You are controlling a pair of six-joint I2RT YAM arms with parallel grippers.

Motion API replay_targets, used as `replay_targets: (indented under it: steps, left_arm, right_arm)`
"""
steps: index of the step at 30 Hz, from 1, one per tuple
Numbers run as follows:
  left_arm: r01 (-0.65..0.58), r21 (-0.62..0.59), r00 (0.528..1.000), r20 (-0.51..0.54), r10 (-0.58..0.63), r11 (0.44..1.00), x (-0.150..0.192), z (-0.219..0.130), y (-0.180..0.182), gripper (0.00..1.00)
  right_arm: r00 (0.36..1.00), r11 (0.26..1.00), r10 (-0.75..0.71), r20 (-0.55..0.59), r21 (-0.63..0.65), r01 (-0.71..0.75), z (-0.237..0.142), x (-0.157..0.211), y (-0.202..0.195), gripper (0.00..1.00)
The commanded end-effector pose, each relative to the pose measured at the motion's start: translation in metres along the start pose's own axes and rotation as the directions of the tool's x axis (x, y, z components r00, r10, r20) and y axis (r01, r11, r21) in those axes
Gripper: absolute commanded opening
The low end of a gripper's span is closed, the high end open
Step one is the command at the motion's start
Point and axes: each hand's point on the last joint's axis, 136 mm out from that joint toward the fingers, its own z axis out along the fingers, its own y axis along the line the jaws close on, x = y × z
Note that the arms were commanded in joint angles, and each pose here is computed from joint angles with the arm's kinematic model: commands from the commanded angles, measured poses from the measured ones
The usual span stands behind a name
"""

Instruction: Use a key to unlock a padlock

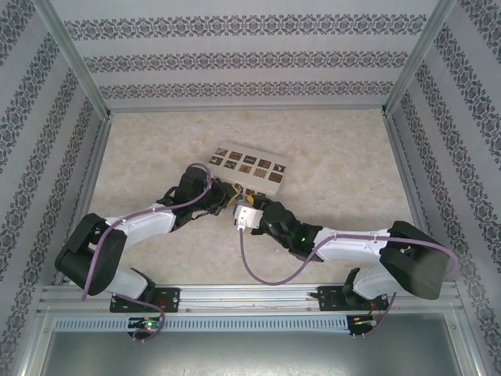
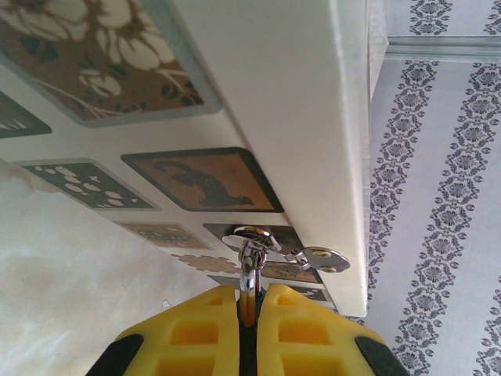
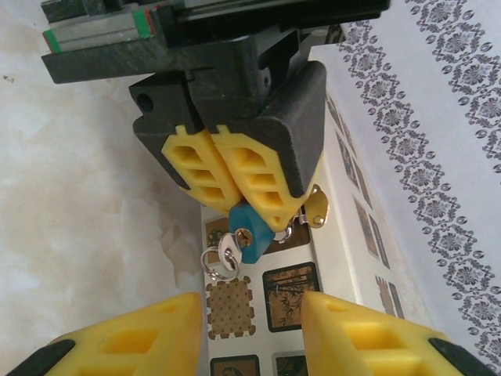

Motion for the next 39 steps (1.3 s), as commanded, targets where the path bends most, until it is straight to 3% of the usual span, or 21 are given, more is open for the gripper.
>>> replay_targets:
  steps: [1,39]
  left_arm:
    - [-0.021,0.083,1.0,-0.005,0.021,0.996,0.004,-0.007,-0.034,0.0]
    - [0.001,0.092,1.0,-0.015,0.001,0.996,0.007,-0.005,-0.03,0.0]
  right_arm:
    - [0.999,1.0,0.029,0.033,-0.013,-0.028,0.003,-0.013,-0.001,0.38]
    - [0.996,0.997,0.083,-0.025,0.002,-0.083,0.029,-0.008,0.004,0.18]
